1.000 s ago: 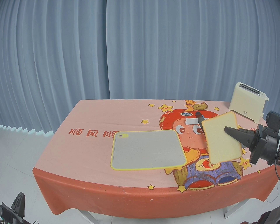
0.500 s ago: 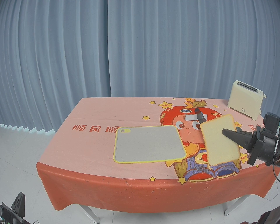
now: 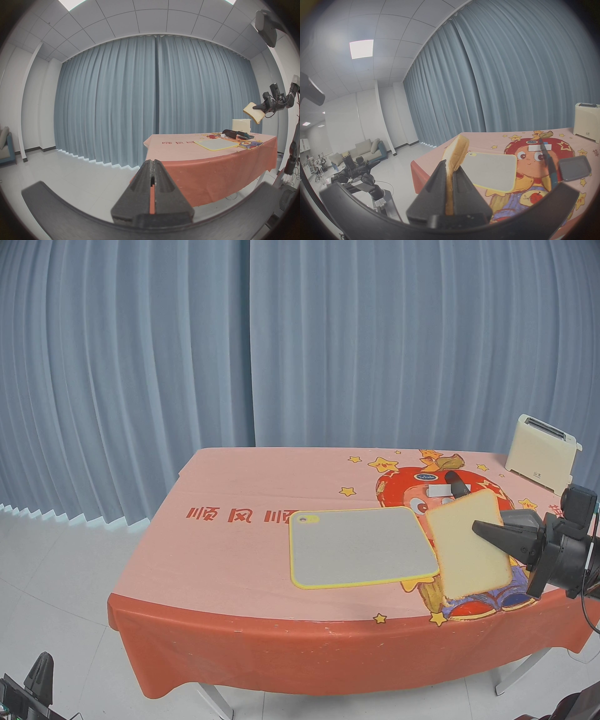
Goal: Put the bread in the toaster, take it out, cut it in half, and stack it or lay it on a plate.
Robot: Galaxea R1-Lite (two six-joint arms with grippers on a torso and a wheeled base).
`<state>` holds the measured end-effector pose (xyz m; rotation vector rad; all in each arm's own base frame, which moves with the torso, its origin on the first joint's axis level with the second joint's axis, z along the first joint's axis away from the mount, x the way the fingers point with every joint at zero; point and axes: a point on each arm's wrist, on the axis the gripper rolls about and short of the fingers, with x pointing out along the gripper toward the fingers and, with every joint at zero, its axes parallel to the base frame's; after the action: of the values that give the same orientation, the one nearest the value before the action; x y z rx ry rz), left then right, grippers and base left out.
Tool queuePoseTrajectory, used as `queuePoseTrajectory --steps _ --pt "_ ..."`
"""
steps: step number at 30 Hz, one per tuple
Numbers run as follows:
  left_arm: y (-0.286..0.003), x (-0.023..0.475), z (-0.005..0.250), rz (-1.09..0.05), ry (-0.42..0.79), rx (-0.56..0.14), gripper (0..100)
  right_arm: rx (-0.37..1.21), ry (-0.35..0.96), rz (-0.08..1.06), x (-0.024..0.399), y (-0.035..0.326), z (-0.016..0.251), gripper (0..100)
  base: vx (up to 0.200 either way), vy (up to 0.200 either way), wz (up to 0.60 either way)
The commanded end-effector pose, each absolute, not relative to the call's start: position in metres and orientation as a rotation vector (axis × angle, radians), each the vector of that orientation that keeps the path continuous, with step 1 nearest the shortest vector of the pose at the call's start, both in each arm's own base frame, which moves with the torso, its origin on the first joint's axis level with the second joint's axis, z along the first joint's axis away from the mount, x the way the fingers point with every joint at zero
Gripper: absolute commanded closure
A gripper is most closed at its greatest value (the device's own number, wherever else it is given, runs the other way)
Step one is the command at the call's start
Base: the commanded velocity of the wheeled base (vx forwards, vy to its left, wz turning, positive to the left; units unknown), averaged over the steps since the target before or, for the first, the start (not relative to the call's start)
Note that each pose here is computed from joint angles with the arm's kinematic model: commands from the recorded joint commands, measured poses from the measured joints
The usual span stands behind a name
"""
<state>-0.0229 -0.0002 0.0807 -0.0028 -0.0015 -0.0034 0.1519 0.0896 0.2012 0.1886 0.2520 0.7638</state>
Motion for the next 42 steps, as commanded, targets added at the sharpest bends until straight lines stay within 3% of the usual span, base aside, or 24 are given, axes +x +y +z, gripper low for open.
queuePoseTrajectory --steps 1,9,12,26,42 --pt "0.000 -0.023 0.075 -0.003 0.000 -0.003 100 0.188 0.255 0.763 0.152 0.090 0.201 100 0.000 0.000 0.00" --pt "0.000 -0.023 0.075 -0.003 0.000 0.002 100 0.190 0.258 0.758 0.151 0.091 0.200 100 0.000 0.000 0.00" --pt "0.000 -0.023 0.075 -0.003 0.000 0.002 100 0.186 0.272 0.678 0.157 0.093 0.196 100 0.000 0.000 0.00" --pt "0.000 -0.023 0.075 -0.003 0.000 0.002 100 0.184 0.287 0.690 0.157 0.097 0.194 100 0.000 0.000 0.00" --pt "0.000 -0.023 0.075 -0.003 0.000 0.002 100 0.288 0.319 0.710 0.155 0.103 0.197 100 0.000 0.000 0.00"
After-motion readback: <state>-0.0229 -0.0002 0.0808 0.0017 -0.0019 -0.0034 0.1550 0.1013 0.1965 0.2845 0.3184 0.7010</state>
